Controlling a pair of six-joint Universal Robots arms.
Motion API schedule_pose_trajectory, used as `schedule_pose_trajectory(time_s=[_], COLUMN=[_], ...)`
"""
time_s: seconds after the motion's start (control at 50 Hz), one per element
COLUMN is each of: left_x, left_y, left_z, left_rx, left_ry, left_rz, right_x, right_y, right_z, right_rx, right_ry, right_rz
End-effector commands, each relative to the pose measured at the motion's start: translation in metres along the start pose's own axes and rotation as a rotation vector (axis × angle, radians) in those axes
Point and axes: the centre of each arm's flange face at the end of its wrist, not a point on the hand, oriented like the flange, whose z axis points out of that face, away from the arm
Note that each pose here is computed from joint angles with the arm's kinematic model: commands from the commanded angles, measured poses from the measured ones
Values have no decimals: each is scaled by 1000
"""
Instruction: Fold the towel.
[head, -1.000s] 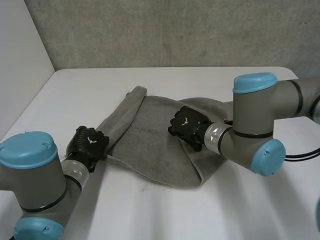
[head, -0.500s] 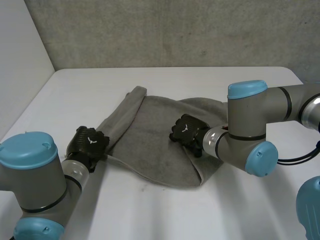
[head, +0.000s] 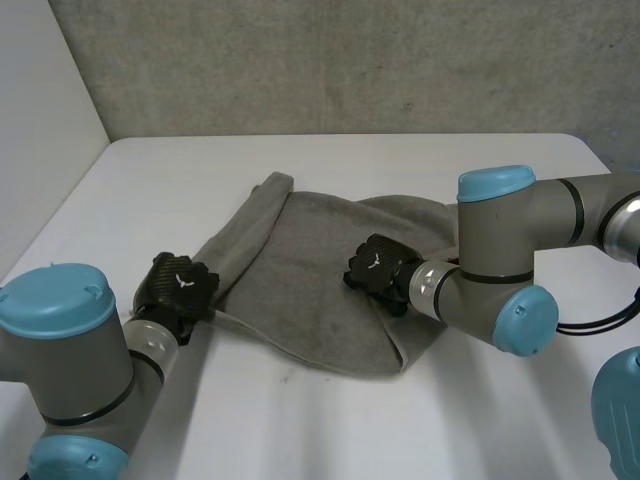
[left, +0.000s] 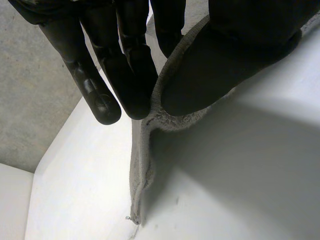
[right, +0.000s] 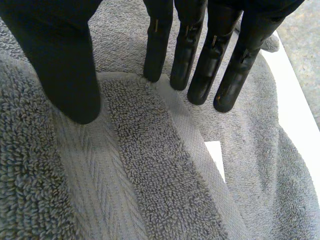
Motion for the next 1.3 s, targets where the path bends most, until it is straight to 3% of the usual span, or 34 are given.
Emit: schedule_pose_trajectory(time_s=[0.02,0.38,0.8,1.14,1.3], left_x=[0,1,3,3,2], left_y=[0,-1,-1,-1,-1], left_z=[0,-1,-2,-1,-1], left_rx=[0,4,4,3,2], left_ry=[0,2,8,9,5], left_rz=[0,2,3,5,3], right_x=[5,32,14,14,37], right_y=[-3,0,17,19,23], right_z=[-3,-25,-9,-4,-20], right_rx=[6,-7,-54,-52,-84], right_ry=[15,84,36,37,111], right_rz=[4,95,-25,-19,42])
